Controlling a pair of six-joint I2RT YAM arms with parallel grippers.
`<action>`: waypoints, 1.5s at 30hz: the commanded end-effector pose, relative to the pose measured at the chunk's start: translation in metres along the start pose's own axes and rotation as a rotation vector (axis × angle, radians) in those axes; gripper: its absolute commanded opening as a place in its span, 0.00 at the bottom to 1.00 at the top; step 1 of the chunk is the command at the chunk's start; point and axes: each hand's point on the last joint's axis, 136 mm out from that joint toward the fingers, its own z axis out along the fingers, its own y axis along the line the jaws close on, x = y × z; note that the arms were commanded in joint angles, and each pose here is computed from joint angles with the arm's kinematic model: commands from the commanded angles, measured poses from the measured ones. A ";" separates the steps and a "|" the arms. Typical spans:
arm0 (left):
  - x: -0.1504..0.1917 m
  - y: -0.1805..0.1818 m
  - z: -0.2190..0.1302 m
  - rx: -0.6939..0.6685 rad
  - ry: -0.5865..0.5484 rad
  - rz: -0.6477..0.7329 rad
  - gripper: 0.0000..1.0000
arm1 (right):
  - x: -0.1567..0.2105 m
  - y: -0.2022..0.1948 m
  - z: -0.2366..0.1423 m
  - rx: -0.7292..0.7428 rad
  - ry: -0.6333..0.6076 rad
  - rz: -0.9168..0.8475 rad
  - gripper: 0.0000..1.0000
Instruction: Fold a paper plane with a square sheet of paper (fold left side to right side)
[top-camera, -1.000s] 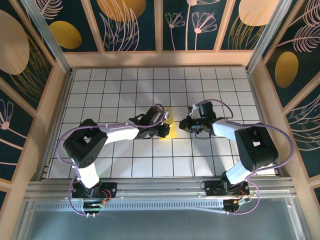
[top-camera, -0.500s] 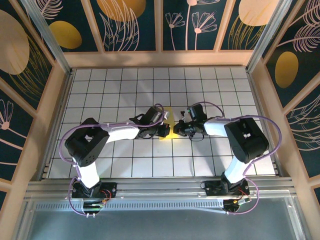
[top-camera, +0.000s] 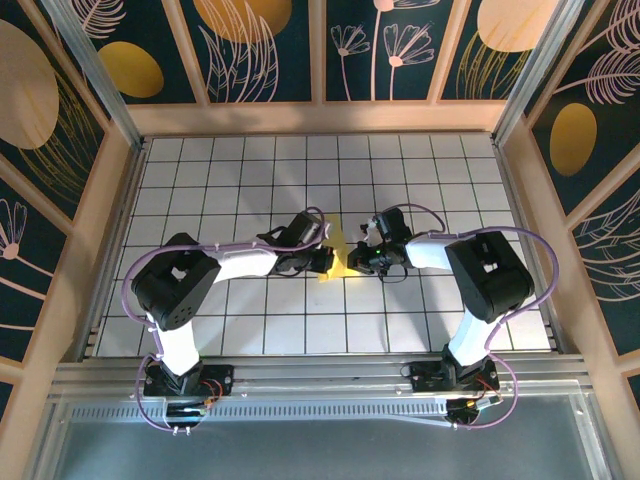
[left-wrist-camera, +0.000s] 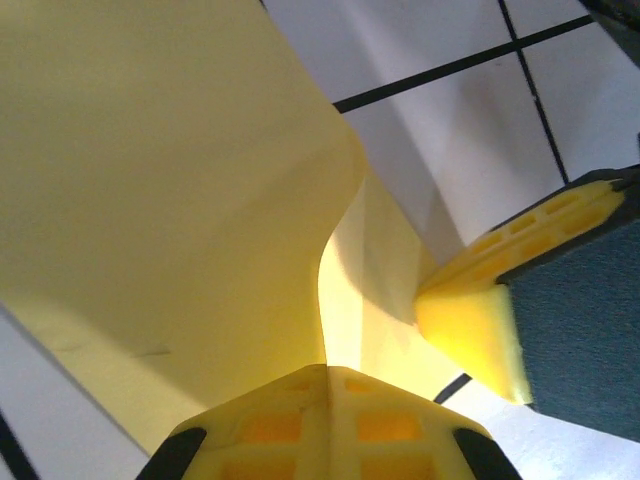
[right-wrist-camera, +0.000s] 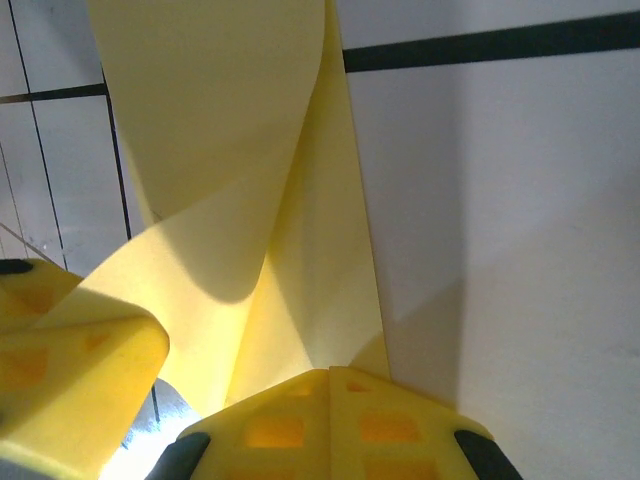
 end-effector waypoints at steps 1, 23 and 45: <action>-0.002 0.011 0.002 -0.050 0.010 0.020 0.00 | 0.011 -0.017 0.008 0.076 0.041 0.014 0.00; -0.008 0.028 -0.001 -0.149 -0.020 0.028 0.00 | 0.013 -0.017 0.012 0.095 0.051 0.000 0.00; -0.011 0.039 -0.007 -0.213 -0.051 0.024 0.00 | 0.014 -0.017 0.014 0.099 0.058 0.000 0.00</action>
